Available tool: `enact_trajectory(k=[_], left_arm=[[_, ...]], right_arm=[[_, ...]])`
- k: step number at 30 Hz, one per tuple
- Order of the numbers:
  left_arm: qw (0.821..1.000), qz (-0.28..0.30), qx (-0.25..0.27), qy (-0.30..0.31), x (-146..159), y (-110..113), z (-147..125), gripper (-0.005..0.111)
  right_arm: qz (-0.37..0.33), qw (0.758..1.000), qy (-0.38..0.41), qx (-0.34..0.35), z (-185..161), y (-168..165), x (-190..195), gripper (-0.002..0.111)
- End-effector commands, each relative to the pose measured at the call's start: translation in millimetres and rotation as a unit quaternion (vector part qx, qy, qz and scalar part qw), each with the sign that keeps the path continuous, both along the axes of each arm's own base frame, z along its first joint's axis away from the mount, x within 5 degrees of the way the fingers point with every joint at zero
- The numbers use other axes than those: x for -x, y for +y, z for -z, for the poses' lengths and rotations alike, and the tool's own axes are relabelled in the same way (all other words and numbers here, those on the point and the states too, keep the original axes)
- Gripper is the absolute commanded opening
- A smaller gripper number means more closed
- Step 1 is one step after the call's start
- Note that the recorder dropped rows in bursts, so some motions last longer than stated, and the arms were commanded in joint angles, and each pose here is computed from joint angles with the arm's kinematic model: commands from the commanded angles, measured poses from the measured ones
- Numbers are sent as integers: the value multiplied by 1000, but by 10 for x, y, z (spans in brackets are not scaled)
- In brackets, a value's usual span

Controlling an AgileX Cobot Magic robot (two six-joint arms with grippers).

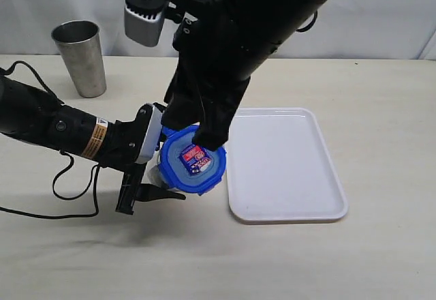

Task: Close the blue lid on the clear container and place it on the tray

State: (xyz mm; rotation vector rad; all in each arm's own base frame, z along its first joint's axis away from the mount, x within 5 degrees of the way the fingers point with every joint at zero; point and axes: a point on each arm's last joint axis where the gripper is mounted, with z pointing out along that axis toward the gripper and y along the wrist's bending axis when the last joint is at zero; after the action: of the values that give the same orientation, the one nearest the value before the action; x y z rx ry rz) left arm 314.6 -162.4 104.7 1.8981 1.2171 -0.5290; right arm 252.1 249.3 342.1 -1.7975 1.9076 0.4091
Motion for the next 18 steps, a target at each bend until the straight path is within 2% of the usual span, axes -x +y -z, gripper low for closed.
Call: enact_trajectory(k=[1, 5, 9, 15, 18], left_arm=[[1000, 9, 21, -1, 14, -31, -76, 0], [1000, 12, 22, 2, 21, -33, -77, 0], [999, 27, 23, 7, 48, -35, -79, 0], [999, 45, 27, 11, 79, -40, -85, 0], [998, 58, 22, -9, 78, -35, -78, 0]], right_arm=[[-5, 999, -10, 48, 121, -15, -76, 47], [-15, 992, -56, 109, 292, 42, -172, 51], [-77, 979, -105, 157, 407, 190, -137, 50], [-93, 978, -94, 160, 362, 324, -171, 50], [-98, 977, -75, 176, 383, 371, -216, 49]])
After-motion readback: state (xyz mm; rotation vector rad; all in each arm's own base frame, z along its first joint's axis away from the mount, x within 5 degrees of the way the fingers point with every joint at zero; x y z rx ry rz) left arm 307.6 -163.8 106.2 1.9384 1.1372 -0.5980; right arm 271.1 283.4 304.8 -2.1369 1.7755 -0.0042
